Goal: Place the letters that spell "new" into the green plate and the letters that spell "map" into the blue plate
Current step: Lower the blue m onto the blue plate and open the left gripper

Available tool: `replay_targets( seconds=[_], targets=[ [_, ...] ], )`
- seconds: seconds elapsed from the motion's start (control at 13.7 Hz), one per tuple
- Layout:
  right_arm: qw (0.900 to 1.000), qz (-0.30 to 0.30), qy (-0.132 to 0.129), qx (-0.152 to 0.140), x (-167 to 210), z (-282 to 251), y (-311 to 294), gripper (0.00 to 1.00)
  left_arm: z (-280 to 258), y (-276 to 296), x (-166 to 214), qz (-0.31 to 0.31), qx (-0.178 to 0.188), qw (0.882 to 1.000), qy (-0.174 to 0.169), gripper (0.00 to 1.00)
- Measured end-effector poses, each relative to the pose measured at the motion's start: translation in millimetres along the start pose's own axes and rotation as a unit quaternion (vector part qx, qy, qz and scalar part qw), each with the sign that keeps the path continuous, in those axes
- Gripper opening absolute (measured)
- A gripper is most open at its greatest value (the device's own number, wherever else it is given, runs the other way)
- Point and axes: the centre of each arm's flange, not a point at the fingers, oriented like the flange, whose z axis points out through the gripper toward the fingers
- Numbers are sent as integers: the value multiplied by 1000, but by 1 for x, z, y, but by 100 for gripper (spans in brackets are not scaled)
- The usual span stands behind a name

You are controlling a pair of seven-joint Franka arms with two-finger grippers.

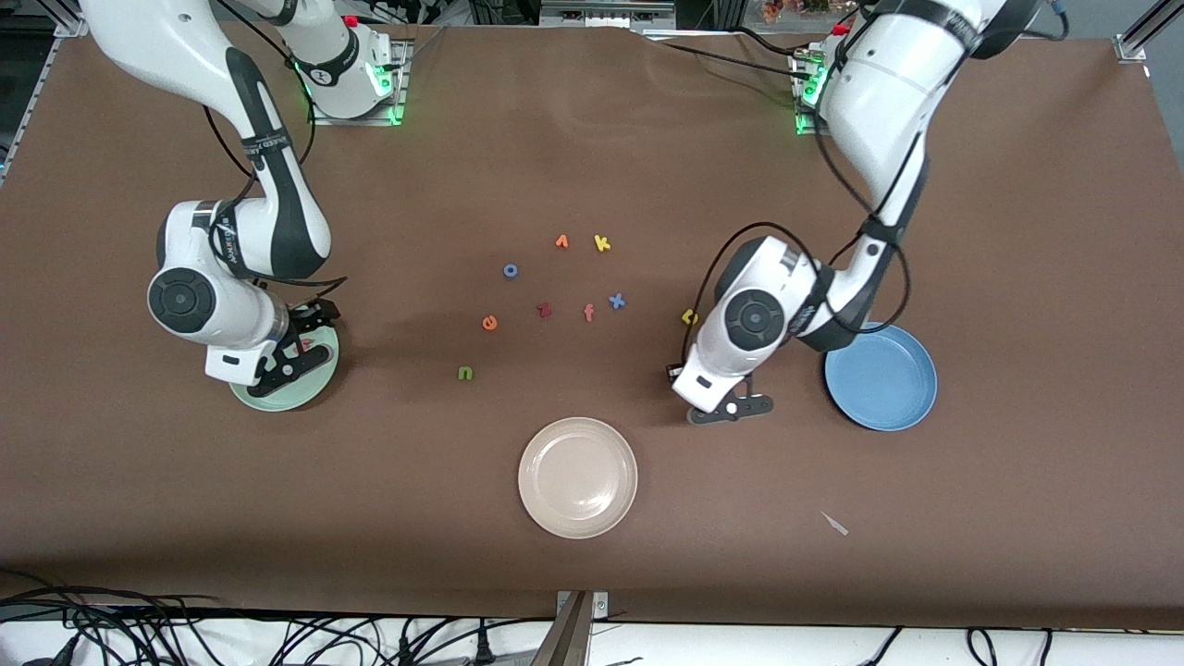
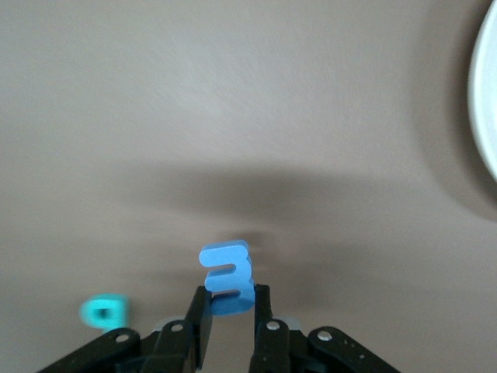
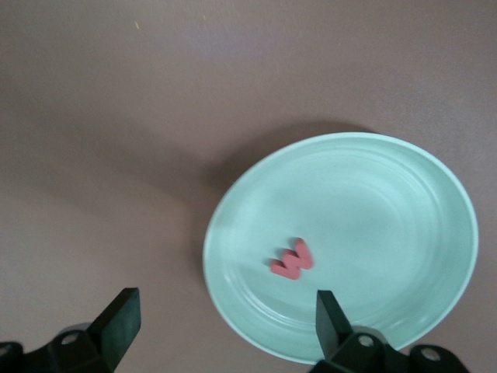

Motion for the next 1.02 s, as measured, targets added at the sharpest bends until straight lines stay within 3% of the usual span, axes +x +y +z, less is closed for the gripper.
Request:
replay_targets(
  seconds=[0.51, 1.02],
  targets=[
    [992, 123, 14, 13, 20, -15, -63, 100, -58, -156, 34, 81, 35, 993, -75, 26],
    [972, 229, 30, 40, 39, -33, -110, 100, -8, -282, 13, 101, 27, 983, -150, 26]
  ],
)
